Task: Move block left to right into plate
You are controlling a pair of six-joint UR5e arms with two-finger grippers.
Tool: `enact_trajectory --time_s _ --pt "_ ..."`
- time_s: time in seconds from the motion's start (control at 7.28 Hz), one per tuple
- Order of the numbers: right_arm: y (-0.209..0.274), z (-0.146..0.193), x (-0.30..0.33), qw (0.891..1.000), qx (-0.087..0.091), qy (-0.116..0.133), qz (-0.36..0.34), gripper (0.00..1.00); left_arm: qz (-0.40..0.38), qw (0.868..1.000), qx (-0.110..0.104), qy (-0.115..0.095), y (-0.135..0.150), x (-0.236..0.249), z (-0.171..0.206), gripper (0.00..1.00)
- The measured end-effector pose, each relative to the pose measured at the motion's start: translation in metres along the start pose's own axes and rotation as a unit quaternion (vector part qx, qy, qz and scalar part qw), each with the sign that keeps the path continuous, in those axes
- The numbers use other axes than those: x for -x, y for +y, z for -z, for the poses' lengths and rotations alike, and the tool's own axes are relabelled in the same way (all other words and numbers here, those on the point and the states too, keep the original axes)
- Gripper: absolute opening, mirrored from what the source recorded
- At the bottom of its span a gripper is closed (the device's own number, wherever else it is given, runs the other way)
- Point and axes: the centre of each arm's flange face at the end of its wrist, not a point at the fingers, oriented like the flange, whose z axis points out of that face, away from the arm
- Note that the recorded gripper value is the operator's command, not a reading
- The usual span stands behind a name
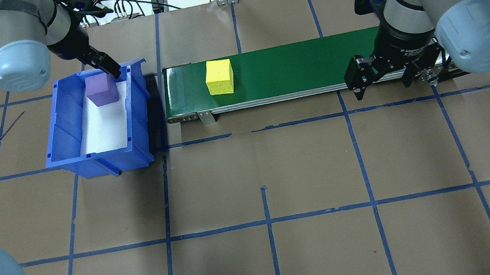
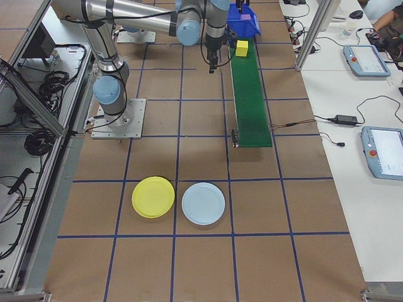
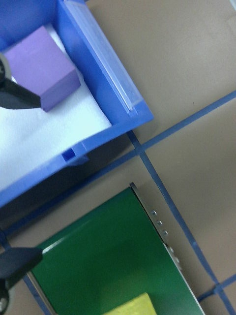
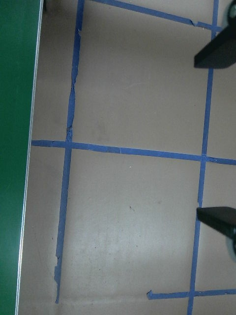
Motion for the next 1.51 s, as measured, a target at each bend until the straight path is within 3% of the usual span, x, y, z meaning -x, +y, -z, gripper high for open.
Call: enact_trajectory --time_s 0.14,0.41,0.69,1.24,1.51 --pt "0.0 0.0 0.0 1.0 0.0 0.0 0.002 1.0 -0.031 0.999 0.024 -0.009 0.015 0.011 -0.01 1.0" --pt "0.001 -0.002 0.0 1.0 0.002 0.001 0.009 1.0 -0.095 0.995 0.043 -0.006 0.027 0.023 -0.035 1.0" --pt "0.002 -0.006 -0.001 1.0 0.007 0.001 0.011 1.0 -0.184 0.982 0.041 -0.01 0.024 0.03 -0.055 1.0" --pt "0.002 -0.008 -0.001 1.0 0.008 0.0 0.011 1.0 -0.256 0.966 0.04 -0.004 0.024 0.031 -0.089 1.0" --pt "0.002 -0.007 -0.001 1.0 0.007 -0.001 0.011 1.0 -0.293 0.955 0.036 -0.012 0.021 0.035 -0.095 1.0"
